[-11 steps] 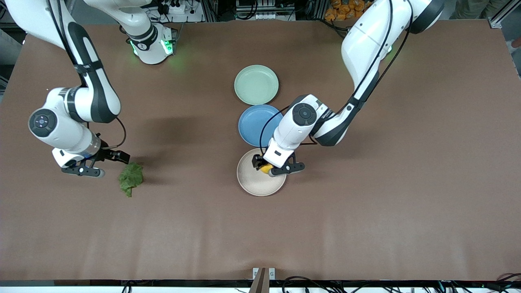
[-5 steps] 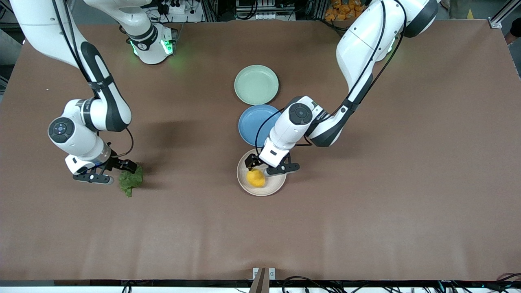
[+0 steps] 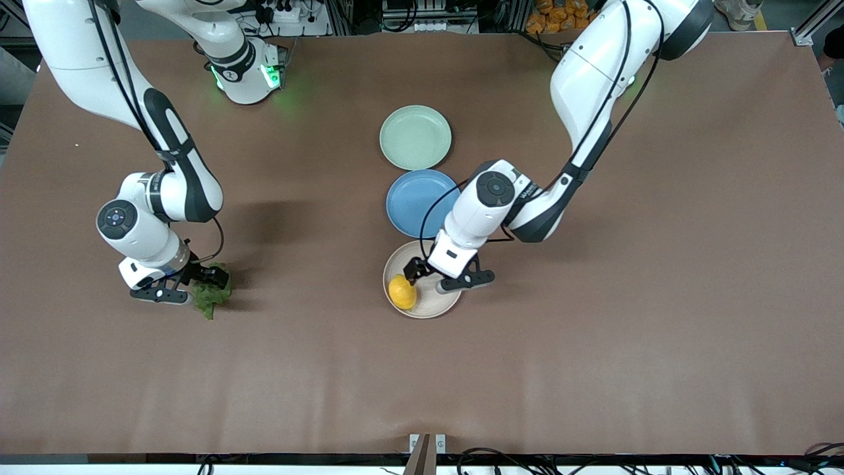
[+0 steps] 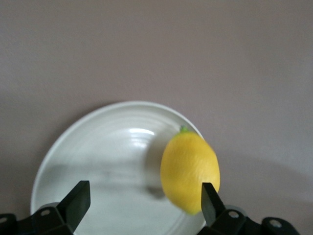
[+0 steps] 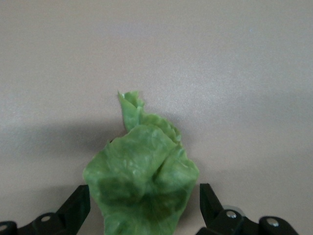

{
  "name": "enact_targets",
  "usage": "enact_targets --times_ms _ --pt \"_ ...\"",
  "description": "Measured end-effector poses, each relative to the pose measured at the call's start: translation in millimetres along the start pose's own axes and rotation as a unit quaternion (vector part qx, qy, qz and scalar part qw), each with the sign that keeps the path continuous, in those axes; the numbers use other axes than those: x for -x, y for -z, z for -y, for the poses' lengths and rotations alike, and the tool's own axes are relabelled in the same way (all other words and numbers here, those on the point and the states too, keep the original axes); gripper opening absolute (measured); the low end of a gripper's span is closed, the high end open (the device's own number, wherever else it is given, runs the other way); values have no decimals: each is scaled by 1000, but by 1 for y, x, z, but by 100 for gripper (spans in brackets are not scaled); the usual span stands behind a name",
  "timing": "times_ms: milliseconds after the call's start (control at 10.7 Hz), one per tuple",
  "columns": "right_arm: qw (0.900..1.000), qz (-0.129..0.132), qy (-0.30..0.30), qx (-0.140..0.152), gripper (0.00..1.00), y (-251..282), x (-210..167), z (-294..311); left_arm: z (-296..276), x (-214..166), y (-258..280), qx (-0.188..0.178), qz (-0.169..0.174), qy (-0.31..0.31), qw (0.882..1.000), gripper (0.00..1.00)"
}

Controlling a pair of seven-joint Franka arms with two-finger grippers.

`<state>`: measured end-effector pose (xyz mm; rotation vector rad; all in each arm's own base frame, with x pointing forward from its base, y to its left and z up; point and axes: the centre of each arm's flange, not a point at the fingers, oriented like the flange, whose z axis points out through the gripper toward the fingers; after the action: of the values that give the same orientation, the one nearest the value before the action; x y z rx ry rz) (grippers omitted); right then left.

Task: Place lemon and lettuce in plates
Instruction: 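Open the left gripper over the cream plate while the right gripper grasps lettuce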

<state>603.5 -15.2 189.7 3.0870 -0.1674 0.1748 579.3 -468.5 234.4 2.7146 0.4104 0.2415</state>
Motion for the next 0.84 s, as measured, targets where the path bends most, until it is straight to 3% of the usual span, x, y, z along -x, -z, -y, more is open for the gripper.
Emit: enact_targets --times_ms 281,469,844 --pt "1000 -7 1 0 94 -11 -1 1 18 -34 18 -27 -1 -2 1000 100" --pt "1000 -12 1 0 83 -14 -4 1 36 -61 40 -64 13 -19 998 100" --pt "1000 -16 2 0 25 -14 -7 3 81 -116 103 -127 41 -47 990 100"
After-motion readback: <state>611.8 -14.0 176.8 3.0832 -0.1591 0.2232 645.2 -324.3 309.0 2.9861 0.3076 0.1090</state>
